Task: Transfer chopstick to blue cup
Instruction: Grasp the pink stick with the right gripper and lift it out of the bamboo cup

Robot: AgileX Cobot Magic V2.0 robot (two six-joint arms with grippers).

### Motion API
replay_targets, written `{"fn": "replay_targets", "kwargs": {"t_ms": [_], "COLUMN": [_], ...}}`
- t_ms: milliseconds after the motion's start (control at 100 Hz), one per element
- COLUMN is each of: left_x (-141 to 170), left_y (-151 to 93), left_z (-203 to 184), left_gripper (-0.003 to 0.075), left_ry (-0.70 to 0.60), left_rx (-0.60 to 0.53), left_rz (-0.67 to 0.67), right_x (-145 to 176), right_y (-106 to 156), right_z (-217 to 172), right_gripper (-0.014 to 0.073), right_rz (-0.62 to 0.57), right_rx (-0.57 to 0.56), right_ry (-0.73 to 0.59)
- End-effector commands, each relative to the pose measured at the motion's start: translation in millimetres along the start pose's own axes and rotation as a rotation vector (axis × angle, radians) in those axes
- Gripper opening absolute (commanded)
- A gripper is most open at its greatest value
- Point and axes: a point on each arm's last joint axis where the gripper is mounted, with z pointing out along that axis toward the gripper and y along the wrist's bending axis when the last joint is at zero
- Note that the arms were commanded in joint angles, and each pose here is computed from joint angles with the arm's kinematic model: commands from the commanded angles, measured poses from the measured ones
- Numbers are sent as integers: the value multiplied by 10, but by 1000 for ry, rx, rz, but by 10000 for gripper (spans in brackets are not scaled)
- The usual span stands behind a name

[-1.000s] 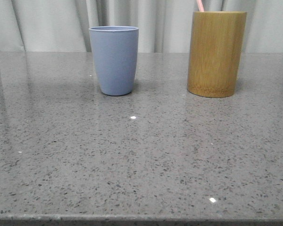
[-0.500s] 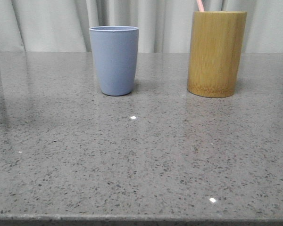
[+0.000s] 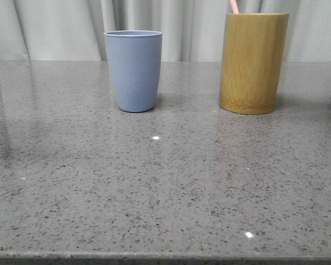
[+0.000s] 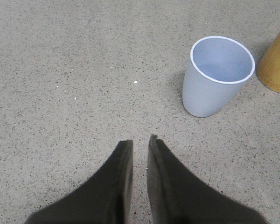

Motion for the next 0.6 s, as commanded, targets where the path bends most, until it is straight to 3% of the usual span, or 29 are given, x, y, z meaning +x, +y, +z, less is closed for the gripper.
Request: {"fn": "replay_targets", "kwargs": {"t_ms": [0,590], "left_x": [-138,-138], "left_y": [-13,-13], "left_z": [-120,-120], "left_gripper": [78,78], "left_ry": [-119,-119], "left_rx": [6,6], "left_rz": [-13,-13], "right_x": [-292,-428], "right_y": [77,211], "right_z": [26,920], "right_gripper": [438,435], "right_rz": [-17,-17], "right_rx": [-27,-48], "right_ry": [-122,-80]}}
